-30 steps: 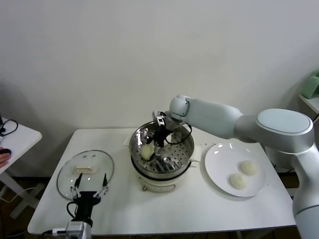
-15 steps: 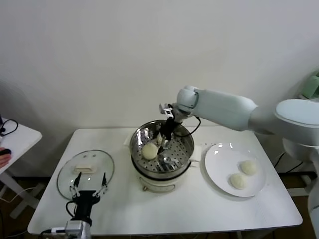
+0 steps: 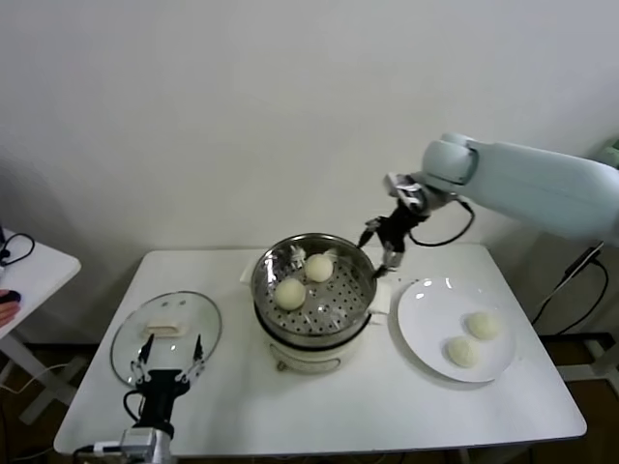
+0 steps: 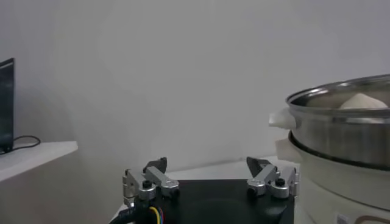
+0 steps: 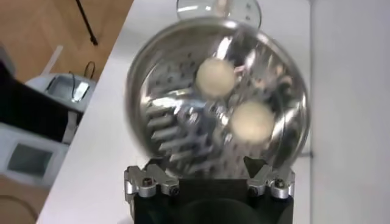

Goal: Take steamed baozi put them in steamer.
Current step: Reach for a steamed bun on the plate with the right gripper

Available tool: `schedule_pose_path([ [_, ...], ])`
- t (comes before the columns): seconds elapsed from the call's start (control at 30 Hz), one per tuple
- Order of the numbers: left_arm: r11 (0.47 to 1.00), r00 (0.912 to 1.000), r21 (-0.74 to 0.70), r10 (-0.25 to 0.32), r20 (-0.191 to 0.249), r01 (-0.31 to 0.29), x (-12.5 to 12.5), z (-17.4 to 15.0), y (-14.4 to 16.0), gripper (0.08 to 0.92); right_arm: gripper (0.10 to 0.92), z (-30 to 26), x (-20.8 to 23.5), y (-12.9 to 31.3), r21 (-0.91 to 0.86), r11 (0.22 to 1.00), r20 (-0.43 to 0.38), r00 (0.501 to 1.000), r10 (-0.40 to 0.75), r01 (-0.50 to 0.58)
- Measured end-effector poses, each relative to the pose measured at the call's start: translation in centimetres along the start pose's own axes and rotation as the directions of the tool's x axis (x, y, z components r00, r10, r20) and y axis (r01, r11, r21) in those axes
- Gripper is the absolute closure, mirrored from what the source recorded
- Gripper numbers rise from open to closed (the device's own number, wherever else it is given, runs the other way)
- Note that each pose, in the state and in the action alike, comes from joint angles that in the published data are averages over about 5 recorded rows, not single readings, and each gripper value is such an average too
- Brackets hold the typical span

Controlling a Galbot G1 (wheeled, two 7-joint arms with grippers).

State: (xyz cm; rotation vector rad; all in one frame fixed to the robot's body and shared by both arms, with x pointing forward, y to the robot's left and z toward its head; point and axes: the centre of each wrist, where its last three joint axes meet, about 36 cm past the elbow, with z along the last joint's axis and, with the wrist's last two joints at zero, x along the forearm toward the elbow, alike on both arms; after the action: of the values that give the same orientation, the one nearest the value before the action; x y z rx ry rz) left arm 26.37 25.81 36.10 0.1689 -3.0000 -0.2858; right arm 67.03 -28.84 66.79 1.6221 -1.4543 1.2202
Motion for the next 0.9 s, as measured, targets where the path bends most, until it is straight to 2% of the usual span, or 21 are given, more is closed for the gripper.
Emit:
schedule_pose_path([
  [0.17, 1.0, 0.9999, 0.007, 0.01, 0.007, -0.01, -0.1, -0.2, 0.1, 0.177, 0.2, 5.1, -0.2, 3.4, 0.011, 1.0, -0.049, 0.999, 0.004, -0.003],
  [0.4, 1.0, 0.9999, -0.003, 0.013, 0.001, -0.013, 0.1, -0.1, 0.3, 0.177, 0.2, 10.7, -2.6, 7.2, 0.008, 1.0, -0.108, 0.994, -0.007, 0.008],
  [0.9, 1.0, 0.9997, -0.015, 0.003, -0.023, -0.003, 0.2, 0.6, 0.2, 0.177, 0.2, 17.4, -9.4, 11.5, -0.024, 0.997, -0.194, 0.978, -0.071, 0.067],
])
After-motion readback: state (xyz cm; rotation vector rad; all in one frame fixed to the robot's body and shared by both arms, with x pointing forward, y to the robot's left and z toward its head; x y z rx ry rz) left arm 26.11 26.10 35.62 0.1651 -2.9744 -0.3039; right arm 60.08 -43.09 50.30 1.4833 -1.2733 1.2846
